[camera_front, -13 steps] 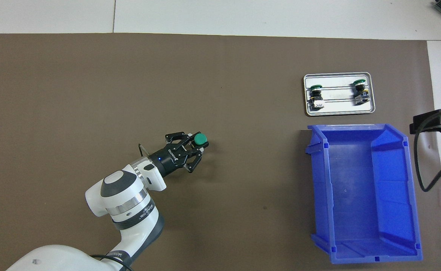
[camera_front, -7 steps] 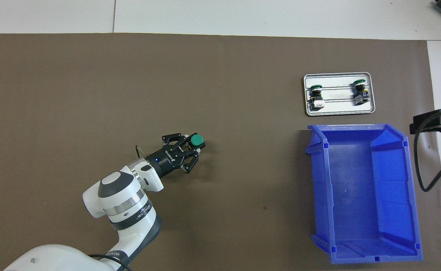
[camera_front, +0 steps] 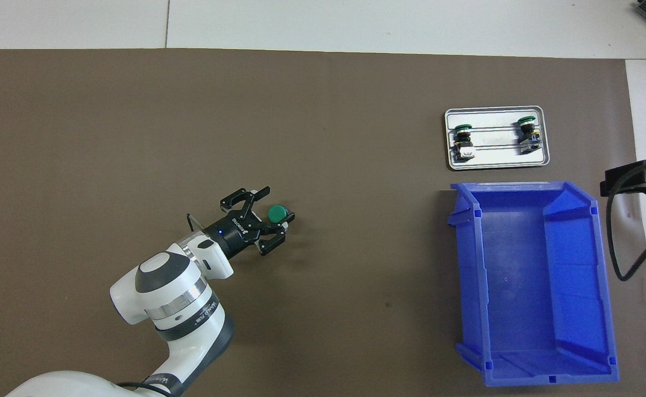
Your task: Place and press button with both arms
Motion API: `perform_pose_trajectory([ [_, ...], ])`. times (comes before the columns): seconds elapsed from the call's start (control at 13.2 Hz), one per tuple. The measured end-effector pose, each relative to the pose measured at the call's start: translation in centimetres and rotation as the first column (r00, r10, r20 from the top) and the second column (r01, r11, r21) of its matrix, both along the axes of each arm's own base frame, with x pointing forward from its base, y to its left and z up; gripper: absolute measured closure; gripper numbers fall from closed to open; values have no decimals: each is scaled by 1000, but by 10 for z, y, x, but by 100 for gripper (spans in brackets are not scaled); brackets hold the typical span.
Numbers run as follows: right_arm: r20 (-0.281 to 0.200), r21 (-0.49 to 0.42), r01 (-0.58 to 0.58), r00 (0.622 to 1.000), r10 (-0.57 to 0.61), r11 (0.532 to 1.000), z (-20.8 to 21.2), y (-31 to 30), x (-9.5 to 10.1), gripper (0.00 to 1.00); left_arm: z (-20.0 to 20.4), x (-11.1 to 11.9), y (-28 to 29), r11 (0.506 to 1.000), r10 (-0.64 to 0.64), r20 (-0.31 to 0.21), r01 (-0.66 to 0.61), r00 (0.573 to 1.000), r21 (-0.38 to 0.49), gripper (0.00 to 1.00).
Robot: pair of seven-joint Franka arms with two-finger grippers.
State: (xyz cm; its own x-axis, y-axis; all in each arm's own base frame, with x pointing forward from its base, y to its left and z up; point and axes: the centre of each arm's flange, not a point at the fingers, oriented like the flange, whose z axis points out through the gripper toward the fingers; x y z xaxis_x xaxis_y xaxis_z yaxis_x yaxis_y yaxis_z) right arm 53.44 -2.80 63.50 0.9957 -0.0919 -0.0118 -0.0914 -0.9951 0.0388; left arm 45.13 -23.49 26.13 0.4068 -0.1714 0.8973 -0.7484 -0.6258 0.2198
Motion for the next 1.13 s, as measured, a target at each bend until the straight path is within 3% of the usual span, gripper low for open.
perform_pose_trajectory([
  [0.3, 0, 0, 0, 1000, 0, 1000, 0, 0, 0, 0, 25, -1, 4, 998, 59, -44, -59, 997, -14, 15],
  [0.53, 0, 0, 0, 1000, 0, 1000, 0, 0, 0, 0, 41, 0, 5, 998, 56, -46, -56, 997, -9, 15],
  [0.6, 0, 0, 0, 1000, 0, 1000, 0, 0, 0, 0, 43, 2, 7, 1000, 29, -55, -29, 998, 5, 23],
  [1.13, 0, 0, 0, 1000, 0, 1000, 0, 0, 0, 0, 70, 41, 41, 998, -6, -116, 12, 993, 55, 27],
])
